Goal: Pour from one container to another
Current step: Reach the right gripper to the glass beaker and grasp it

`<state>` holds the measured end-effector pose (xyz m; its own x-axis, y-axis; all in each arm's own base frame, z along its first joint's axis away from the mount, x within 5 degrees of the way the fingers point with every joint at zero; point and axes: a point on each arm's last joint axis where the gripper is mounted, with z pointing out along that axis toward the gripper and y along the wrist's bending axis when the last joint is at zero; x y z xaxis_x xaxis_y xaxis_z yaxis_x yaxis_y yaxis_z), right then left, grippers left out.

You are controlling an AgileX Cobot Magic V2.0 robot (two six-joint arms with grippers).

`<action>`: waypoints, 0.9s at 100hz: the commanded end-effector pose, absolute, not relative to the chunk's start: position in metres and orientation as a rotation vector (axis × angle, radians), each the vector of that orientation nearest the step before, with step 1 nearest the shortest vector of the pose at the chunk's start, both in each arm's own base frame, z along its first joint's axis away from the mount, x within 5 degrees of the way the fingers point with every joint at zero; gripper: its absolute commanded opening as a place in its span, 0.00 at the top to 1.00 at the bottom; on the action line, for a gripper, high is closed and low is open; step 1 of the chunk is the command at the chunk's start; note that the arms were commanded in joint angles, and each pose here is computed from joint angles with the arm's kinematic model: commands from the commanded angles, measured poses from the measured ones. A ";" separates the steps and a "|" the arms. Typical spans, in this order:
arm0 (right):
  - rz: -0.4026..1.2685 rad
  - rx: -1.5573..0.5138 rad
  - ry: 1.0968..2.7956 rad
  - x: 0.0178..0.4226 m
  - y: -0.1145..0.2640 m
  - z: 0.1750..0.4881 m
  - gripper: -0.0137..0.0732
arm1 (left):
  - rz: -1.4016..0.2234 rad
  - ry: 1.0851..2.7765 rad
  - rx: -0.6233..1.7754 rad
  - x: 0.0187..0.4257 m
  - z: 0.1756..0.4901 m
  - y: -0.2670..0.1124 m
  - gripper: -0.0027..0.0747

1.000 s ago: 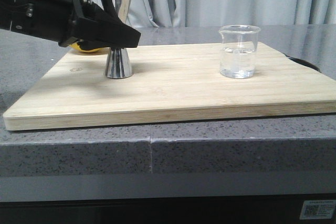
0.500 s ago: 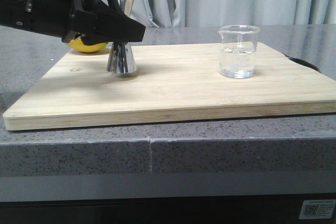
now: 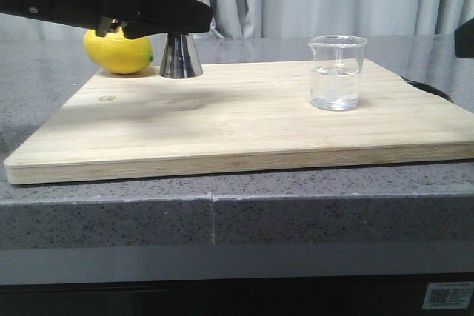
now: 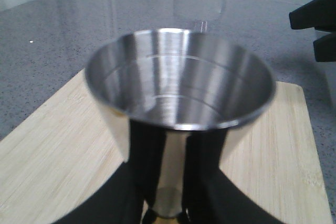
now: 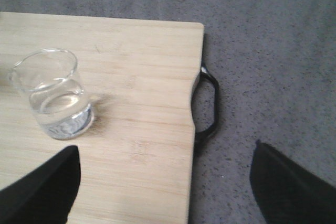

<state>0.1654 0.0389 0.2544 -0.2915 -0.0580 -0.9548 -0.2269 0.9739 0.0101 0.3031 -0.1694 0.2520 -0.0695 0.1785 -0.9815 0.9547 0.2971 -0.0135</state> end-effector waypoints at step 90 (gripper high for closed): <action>0.342 -0.358 1.555 0.214 0.092 0.209 0.16 | -1.047 1.319 1.056 0.293 0.285 -0.175 0.89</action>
<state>0.2084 0.0876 0.1934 -0.1525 -0.0707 -0.9858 -0.4144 0.9101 -0.0012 0.2981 -0.1715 0.2559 -0.0582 0.1385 -0.9886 0.9705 0.2399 -0.0236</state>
